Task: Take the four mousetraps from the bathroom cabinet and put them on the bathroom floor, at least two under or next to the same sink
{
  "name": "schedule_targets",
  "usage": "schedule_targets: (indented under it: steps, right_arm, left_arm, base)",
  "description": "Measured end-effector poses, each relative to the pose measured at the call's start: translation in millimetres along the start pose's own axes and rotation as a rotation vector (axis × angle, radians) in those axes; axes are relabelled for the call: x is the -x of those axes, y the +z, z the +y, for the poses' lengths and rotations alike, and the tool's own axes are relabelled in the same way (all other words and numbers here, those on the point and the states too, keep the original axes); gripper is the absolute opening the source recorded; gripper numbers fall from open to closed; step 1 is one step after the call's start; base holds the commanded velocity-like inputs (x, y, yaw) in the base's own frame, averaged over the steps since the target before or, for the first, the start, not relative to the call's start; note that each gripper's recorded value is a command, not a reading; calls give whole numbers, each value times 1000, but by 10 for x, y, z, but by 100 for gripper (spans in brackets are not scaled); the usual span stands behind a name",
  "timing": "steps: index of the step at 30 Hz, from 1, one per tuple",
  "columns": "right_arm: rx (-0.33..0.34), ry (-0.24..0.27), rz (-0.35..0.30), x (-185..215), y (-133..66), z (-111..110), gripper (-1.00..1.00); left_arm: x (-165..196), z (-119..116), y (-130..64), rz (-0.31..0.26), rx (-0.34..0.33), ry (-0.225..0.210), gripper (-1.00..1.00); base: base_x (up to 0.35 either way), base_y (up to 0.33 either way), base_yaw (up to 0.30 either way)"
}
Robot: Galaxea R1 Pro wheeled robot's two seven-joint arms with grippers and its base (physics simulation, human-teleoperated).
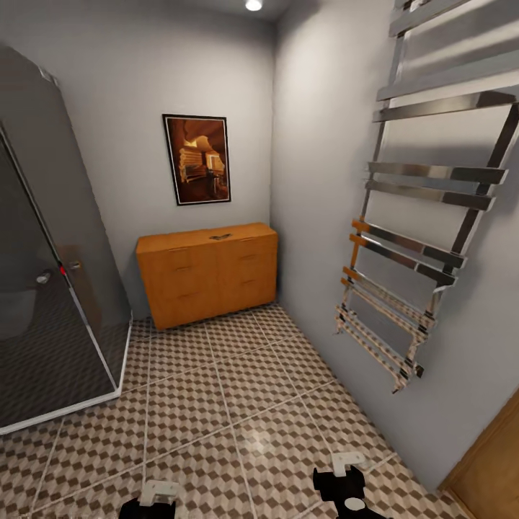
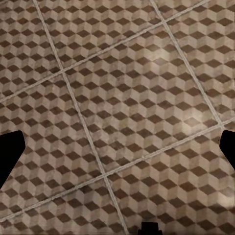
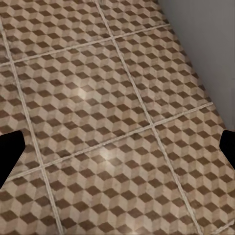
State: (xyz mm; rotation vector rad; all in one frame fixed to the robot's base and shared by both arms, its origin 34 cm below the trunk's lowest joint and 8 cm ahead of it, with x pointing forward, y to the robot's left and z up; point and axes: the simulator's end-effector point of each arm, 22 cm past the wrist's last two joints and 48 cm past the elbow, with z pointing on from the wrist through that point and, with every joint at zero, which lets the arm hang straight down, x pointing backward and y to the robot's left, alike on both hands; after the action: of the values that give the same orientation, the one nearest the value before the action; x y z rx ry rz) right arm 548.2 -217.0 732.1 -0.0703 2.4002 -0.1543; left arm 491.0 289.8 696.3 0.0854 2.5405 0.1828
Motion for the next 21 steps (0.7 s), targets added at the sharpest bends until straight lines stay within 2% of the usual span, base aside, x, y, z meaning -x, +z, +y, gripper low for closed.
schedule_targets:
  steps: [13,21]
  right_arm:
    - [0,0,0,-2,-1,0,100]
    - [-1,-1,0,-1,-1,-4,100]
  left_arm:
    - [1,-8,-1,0,-1,0,100]
    - [5,-58,-5,-1,-6,-2,100]
  base:
    - [0,-9,251]
    - [63,-205,244]
